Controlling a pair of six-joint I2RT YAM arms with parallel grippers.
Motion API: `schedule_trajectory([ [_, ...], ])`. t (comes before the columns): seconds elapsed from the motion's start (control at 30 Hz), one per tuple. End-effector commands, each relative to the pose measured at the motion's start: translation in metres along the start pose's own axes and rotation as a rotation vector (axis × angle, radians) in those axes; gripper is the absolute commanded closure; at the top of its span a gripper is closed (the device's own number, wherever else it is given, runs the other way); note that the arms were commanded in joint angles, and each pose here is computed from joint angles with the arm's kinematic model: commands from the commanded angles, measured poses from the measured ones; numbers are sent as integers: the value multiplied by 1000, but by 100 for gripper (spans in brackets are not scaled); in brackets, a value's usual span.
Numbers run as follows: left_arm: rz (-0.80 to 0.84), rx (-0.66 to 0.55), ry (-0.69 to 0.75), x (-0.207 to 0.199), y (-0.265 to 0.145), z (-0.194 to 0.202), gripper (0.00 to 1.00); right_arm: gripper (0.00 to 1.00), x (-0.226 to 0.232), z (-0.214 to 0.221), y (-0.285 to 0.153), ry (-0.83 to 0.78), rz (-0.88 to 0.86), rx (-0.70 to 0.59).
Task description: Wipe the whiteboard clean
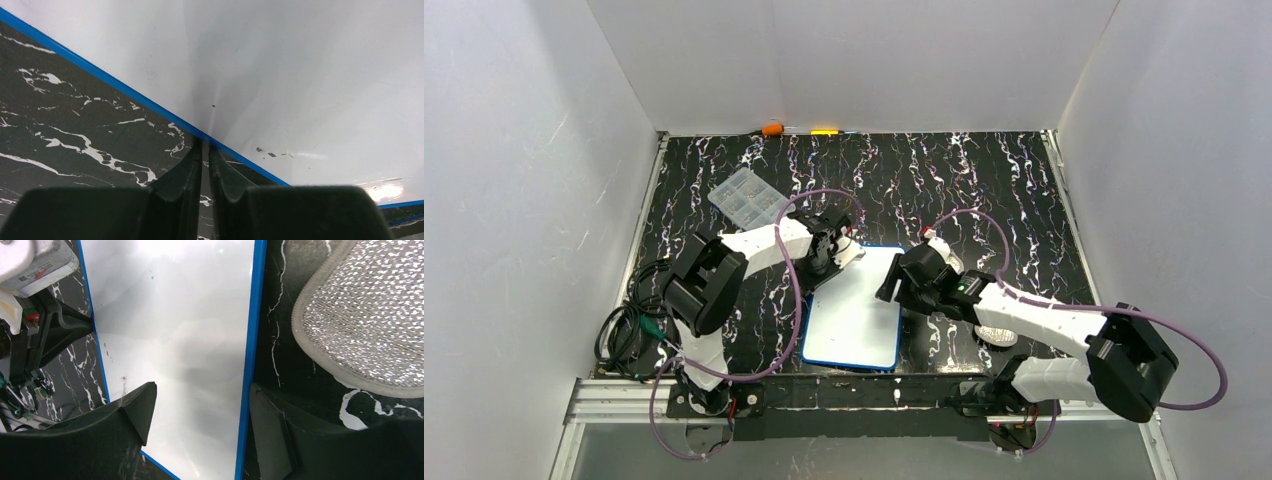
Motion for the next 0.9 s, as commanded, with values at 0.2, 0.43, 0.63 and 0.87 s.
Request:
schedule_trajectory([
  [0.2, 123, -200, 58, -25, 16, -64, 91, 26, 30, -9, -23, 97, -181, -32],
  [0.43, 120, -191, 91, -30, 19, -76, 92, 26, 20, -12, -32, 116, -173, -61],
  [0.63, 120, -179, 104, -32, 23, -81, 93, 26, 6, -12, -37, 124, -143, -75],
  [0.87, 118, -156, 112, -32, 31, -76, 94, 24, -26, -9, -37, 113, -66, -103],
])
Point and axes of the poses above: each gripper's point midway between its finger pads, its own y axis out along the fingers, its own x axis along the line the jaws close on, z = x × y, the point moved 5 cm from there along -y, back along the fingers, and after that the axes turned 15 degrees about y, right-handed, at the moved point
